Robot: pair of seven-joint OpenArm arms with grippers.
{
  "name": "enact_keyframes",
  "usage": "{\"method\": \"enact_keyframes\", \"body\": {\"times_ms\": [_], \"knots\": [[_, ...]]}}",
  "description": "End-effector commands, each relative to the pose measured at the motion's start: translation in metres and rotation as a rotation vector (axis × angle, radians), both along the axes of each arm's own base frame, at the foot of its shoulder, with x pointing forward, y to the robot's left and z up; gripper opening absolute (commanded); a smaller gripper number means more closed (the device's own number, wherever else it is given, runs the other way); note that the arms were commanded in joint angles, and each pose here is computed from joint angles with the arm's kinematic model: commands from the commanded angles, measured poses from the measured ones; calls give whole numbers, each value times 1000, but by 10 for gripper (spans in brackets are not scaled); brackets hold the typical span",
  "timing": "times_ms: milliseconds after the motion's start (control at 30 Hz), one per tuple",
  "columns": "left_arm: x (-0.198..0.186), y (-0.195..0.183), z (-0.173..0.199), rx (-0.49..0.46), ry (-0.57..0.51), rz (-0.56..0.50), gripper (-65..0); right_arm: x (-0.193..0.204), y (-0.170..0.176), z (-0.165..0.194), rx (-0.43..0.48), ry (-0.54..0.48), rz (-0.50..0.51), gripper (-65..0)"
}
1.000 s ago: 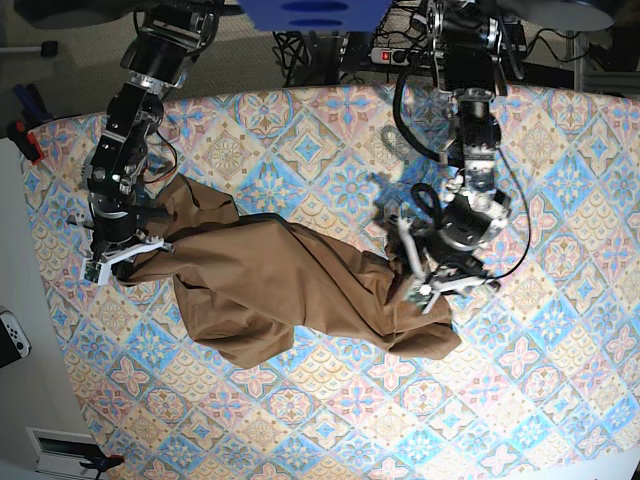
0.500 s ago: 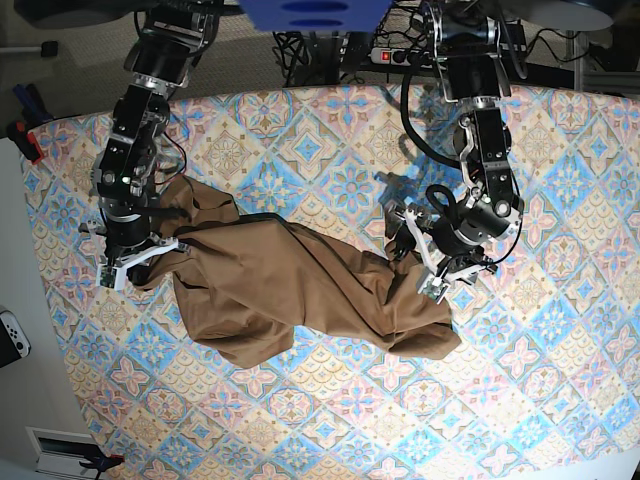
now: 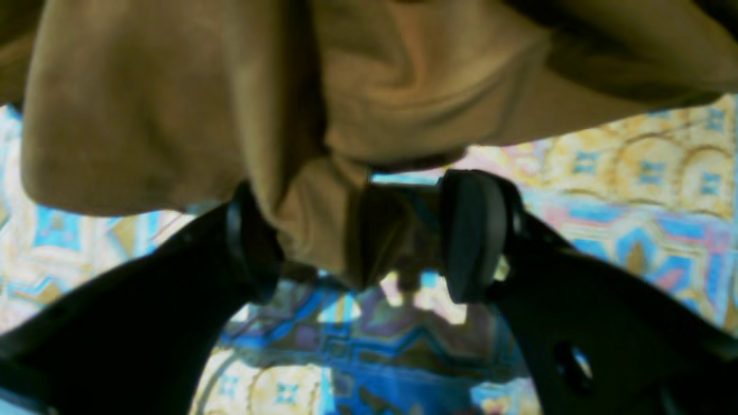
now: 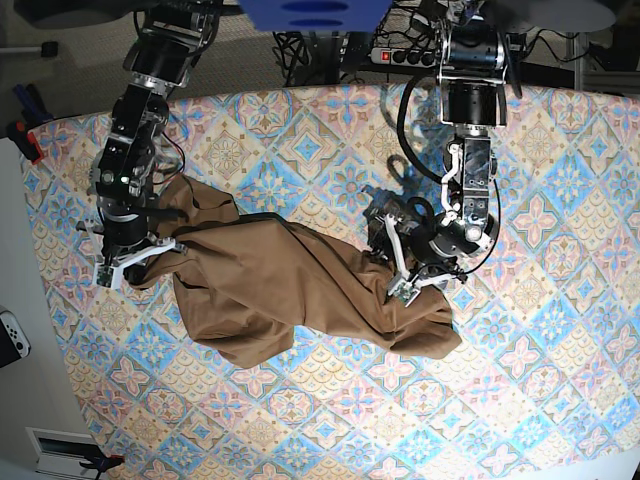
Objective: Layout the t-shirt on the table in an organized manner, then fold the t-shirt properly
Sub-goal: 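Drag the held fabric with the left gripper, spreading the shirt, then lift the shirt with both grippers and shake it out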
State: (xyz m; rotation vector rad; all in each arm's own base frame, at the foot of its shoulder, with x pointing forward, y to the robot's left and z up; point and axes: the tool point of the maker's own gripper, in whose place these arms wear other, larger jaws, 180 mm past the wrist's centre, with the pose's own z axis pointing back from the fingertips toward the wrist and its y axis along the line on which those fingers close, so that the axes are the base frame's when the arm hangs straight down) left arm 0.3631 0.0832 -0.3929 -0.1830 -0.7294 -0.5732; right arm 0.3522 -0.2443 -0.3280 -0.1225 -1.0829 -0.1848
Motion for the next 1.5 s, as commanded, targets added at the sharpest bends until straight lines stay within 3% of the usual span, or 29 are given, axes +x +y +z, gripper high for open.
{"method": "enact_keyframes", "body": {"times_ms": [0, 267, 300, 500, 700, 867, 1100, 1233, 1367, 1467], "knots": [[13, 0, 17, -13, -58, 2, -295, 8, -2, 19, -17, -64, 5, -650], [24, 20, 27, -18, -84, 61, -635, 8, -2, 19, -17, -64, 5, -650], [25, 24, 28, -19, -85, 75, -650, 9, -1, 19, -17, -64, 7, -650], [26, 50, 58, -7, -177, 143, -650, 9, -1, 20, -18, -67, 7, -650], [17, 77, 103, 78, -315, 154, -650, 11, -1, 30, -27, -94, 8, -650], [17, 98, 144, 161, -377, 196, -650, 13, -19, 63, -118, -151, 16, -650], [43, 124, 196, 238, -382, 298, -650, 41, -21, 112, -127, -253, 8, -650], [65, 118, 227, 249, -426, 286, -650, 60, -22, 145, -126, -298, 9, -650], [96, 120, 238, 325, -392, 293, -650, 76, -26, 174, -189, -284, 74, -650], [122, 125, 246, 355, -383, 304, -650, 95, -25, 201, -178, -298, 85, -650]]}}
